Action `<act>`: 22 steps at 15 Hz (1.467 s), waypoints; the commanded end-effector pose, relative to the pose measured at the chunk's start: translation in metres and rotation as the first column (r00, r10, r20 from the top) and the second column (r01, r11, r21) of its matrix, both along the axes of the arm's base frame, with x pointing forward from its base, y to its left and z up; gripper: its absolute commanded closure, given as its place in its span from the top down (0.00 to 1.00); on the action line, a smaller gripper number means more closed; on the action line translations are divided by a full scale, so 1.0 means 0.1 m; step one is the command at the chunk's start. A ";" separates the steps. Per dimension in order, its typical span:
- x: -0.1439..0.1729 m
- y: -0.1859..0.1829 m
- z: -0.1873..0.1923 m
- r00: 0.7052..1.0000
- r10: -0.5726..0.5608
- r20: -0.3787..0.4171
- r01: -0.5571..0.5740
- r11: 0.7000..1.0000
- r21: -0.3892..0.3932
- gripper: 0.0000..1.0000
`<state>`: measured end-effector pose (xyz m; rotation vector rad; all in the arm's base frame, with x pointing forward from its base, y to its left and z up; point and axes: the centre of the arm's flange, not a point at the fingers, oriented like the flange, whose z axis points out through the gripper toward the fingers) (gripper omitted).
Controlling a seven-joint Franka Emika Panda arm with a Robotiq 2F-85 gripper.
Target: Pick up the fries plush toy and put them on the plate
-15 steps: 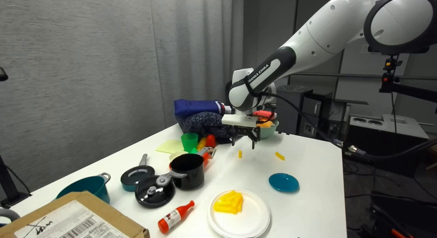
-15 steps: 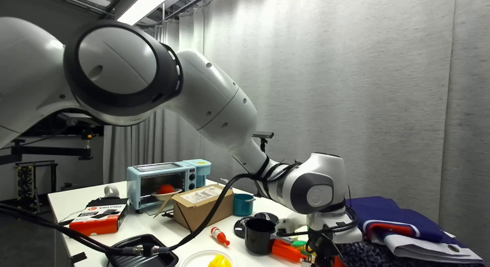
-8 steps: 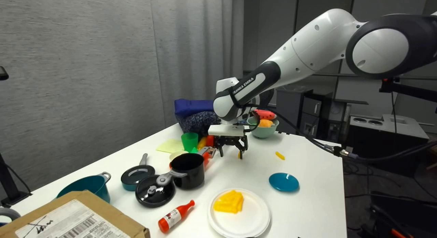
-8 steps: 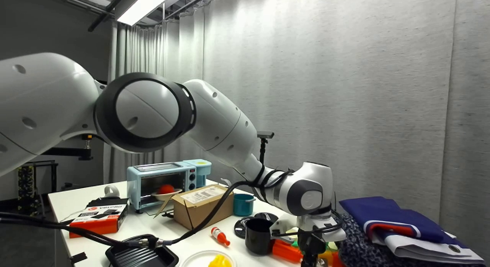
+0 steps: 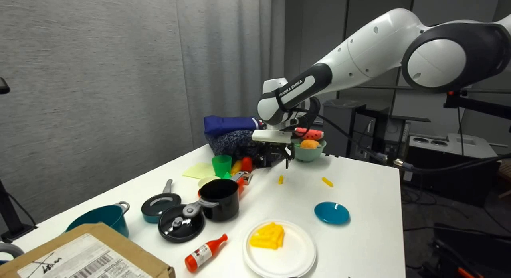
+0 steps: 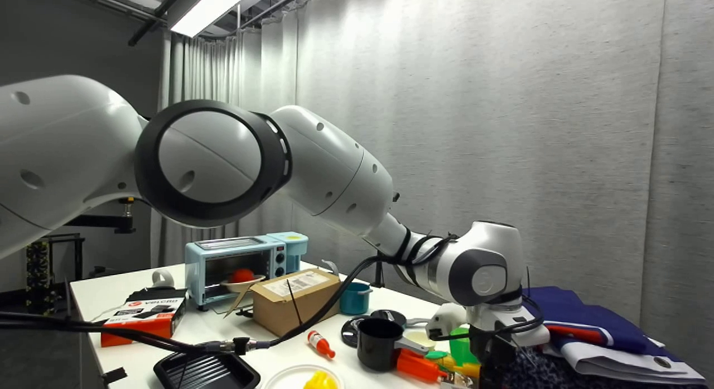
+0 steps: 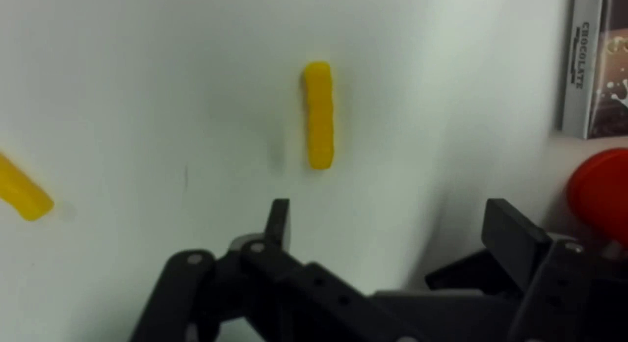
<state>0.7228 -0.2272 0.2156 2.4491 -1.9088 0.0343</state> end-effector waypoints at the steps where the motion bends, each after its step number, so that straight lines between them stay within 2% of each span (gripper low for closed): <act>1: -0.14 -0.16 0.08 0.996 -0.084 0.038 0.082 0.996 0.039 1.00; 3: -0.24 -0.23 0.05 0.988 -0.149 0.049 0.147 0.988 0.049 1.00; 5: -0.21 -0.15 -0.04 0.983 -0.178 0.040 0.175 0.982 0.066 1.00; 9: -0.16 0.01 -0.12 0.989 -0.149 0.015 0.146 0.982 0.122 1.00; 14: -0.11 0.12 -0.20 0.992 -0.128 -0.011 0.129 0.983 0.130 1.00; 20: -0.21 0.16 -0.32 0.992 -0.113 -0.051 0.119 0.985 0.122 1.00; 21: -0.22 0.17 -0.34 0.993 -0.111 -0.051 0.116 0.986 0.119 0.97; 22: -0.23 0.17 -0.36 0.993 -0.111 -0.050 0.116 0.986 0.119 0.72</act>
